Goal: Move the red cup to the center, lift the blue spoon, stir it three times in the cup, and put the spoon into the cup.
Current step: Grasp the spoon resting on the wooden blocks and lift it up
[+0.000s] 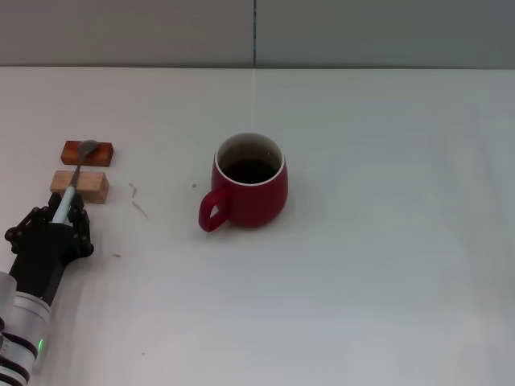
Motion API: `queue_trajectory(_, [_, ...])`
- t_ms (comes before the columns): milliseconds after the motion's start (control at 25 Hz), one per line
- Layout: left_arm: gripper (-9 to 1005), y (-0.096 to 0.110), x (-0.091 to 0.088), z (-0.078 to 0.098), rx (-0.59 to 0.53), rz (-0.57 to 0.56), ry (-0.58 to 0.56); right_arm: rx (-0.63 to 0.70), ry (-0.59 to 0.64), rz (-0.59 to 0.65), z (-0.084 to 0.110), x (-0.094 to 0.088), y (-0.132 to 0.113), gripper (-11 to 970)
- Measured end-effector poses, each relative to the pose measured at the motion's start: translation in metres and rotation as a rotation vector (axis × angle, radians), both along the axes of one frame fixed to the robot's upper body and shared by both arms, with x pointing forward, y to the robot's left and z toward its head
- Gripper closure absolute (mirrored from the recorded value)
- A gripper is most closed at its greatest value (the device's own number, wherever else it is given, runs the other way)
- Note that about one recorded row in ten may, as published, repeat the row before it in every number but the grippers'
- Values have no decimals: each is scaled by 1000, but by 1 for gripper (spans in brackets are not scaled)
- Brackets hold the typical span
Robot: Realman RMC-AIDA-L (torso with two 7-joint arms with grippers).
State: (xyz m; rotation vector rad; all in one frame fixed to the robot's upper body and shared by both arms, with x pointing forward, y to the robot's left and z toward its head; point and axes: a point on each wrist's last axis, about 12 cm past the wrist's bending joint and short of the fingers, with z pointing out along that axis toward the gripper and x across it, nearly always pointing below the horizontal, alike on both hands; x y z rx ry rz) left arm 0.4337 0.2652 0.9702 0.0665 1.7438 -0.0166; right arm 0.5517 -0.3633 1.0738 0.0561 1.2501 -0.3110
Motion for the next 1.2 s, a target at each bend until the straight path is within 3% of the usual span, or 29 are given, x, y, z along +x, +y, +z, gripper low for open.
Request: queue_trajectory(1200, [782, -3, 2, 0, -4, -8, 1, -7, 4, 3, -1, -2, 0, 298])
